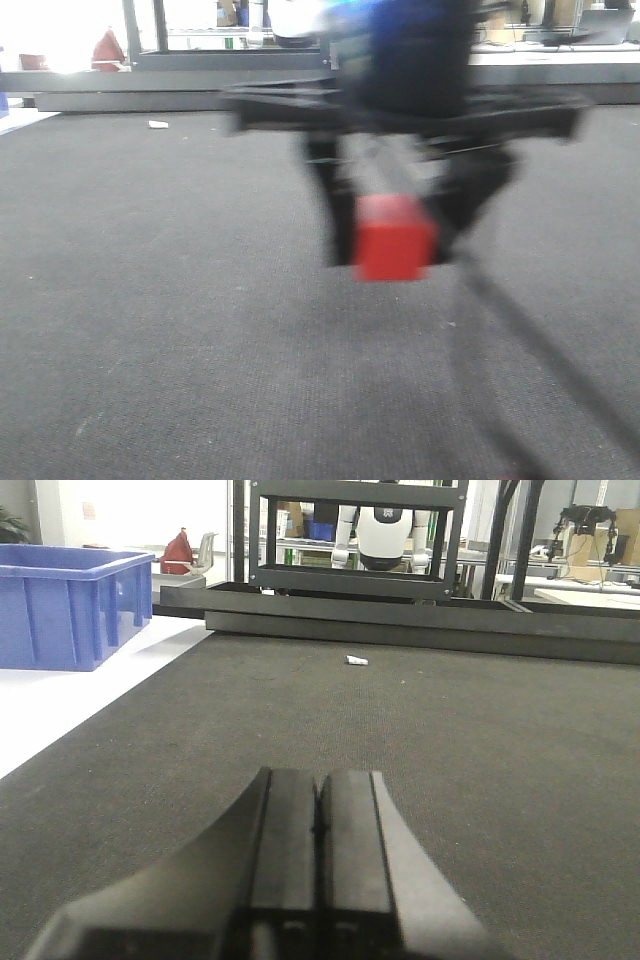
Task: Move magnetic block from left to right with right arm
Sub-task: 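Close the right gripper on the red cube and lift it, then hold the red cube raised in the right gripper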
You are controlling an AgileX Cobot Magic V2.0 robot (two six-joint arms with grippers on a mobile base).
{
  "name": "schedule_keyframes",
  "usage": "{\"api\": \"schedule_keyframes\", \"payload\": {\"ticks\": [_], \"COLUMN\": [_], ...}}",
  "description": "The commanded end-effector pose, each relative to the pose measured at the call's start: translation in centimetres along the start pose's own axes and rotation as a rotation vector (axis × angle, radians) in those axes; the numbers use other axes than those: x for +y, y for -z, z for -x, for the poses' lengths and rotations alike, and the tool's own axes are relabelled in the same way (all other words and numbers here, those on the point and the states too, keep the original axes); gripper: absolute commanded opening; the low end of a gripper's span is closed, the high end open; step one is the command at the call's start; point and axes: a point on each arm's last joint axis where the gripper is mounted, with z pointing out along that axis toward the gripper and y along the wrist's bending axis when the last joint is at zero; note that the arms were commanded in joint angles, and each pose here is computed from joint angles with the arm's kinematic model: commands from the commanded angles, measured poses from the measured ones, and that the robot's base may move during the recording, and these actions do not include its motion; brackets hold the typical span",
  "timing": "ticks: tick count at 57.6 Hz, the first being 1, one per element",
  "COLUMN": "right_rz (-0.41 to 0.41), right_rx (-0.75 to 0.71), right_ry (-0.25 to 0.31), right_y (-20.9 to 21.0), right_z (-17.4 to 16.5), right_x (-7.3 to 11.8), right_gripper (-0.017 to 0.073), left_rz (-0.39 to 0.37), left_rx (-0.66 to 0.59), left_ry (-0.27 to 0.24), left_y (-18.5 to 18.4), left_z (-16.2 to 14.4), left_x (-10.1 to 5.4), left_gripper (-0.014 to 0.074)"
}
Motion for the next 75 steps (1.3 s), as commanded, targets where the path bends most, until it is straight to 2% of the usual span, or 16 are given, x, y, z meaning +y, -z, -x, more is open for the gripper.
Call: {"api": "schedule_keyframes", "payload": {"ticks": [1, 5, 18, 24, 29, 37, 48, 65, 75], "right_rz": [0.041, 0.034, 0.021, 0.014, -0.015, -0.044, -0.052, -0.036, -0.023], "right_rx": [-0.115, -0.142, -0.235, -0.321, -0.405, -0.595, -0.842, -1.258, -1.417], "right_ry": [0.078, 0.099, 0.104, 0.155, 0.174, 0.162, 0.099, 0.112, 0.121], "right_y": [2.8, 3.1, 4.2, 5.1, 5.5, 6.4, 7.5, 10.1, 11.4], "right_z": [0.2, -0.1, -1.7, -2.6, -3.2, -4.0, -5.9, -10.4, -14.0], "right_x": [-2.7, -4.8, -11.5, -13.9, -15.8, -17.9, -19.2, -19.4, -19.5], "right_gripper": [0.0341, 0.0341, 0.0341, 0.0341, 0.0341, 0.0341, 0.0341, 0.0341, 0.0341], "left_rz": [0.0, 0.0, 0.0, 0.0, 0.0, 0.0, 0.0, 0.0, 0.0], "left_rx": [-0.095, -0.095, -0.095, -0.095, -0.095, -0.095, -0.095, -0.095, -0.095], "left_ry": [0.003, 0.003, 0.003, 0.003, 0.003, 0.003, 0.003, 0.003, 0.003], "left_y": [0.1, 0.1, 0.1, 0.1, 0.1, 0.1, 0.1, 0.1, 0.1], "left_z": [0.6, 0.6, 0.6, 0.6, 0.6, 0.6, 0.6, 0.6, 0.6], "left_x": [0.0, 0.0, 0.0, 0.0, 0.0, 0.0, 0.0, 0.0, 0.0], "left_gripper": [-0.0126, -0.0126, -0.0126, -0.0126, -0.0126, -0.0126, -0.0126, -0.0126, -0.0126]}}
